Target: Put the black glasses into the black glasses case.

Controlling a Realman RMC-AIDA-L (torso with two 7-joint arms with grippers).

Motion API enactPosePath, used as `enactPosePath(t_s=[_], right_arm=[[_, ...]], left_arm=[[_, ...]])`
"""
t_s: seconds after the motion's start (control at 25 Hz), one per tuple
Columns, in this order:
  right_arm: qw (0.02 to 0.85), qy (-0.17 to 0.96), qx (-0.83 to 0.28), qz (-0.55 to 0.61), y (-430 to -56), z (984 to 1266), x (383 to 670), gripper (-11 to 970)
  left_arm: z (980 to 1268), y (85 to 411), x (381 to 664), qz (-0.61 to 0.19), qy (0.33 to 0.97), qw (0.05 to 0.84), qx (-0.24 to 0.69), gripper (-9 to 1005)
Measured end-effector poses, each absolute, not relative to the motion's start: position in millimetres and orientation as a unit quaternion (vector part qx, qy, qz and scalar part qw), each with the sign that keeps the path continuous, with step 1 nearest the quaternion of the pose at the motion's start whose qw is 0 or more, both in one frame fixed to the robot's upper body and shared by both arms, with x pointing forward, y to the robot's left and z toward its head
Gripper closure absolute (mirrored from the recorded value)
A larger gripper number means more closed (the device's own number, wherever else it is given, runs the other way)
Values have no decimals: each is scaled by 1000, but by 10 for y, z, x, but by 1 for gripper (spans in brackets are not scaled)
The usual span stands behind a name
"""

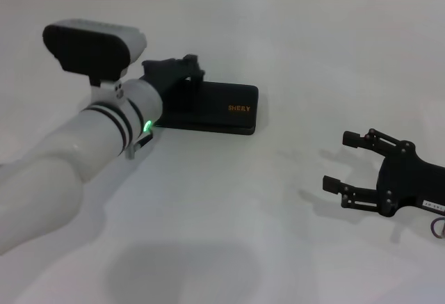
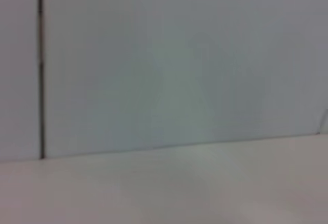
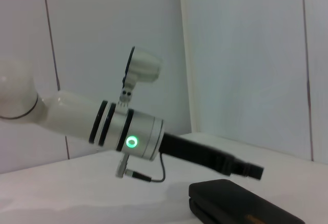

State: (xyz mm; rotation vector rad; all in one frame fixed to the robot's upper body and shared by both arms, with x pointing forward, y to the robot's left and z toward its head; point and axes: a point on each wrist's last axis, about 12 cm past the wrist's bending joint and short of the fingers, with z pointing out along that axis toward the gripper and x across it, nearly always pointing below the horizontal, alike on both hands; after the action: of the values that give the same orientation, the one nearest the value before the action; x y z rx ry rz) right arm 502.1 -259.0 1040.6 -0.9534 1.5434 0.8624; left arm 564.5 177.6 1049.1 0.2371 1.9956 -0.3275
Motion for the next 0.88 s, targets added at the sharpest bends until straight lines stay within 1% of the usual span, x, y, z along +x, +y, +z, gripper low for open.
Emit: enactPosePath(t_s=[0.28,0.4,0.52,0.76,0.84,0.88], right_arm=[[537,648,-401,362,-2587,10408,5025,75],[537,648,-401,362,-2585,10409,5028,75],[537,648,-401,362,-2585,10410,5029,75],[538,646,-404,361,-2577,10426,5054,75],[538,645,-406,361,-2571,10433,5066,75],[538,645,-406,361,-2569,10435,5069,75]], left_arm=[[10626,1704,5701,-155,830,525,107,974],[10694,1712,5745,-168,837,510,103,973],[10826,1694,5786,-193,841,494,106,973],[11109,1712,5874,-264,833,463,148,973],[11181,1791,5895,-309,810,470,169,973],[11174,1855,5905,-326,798,476,174,973]])
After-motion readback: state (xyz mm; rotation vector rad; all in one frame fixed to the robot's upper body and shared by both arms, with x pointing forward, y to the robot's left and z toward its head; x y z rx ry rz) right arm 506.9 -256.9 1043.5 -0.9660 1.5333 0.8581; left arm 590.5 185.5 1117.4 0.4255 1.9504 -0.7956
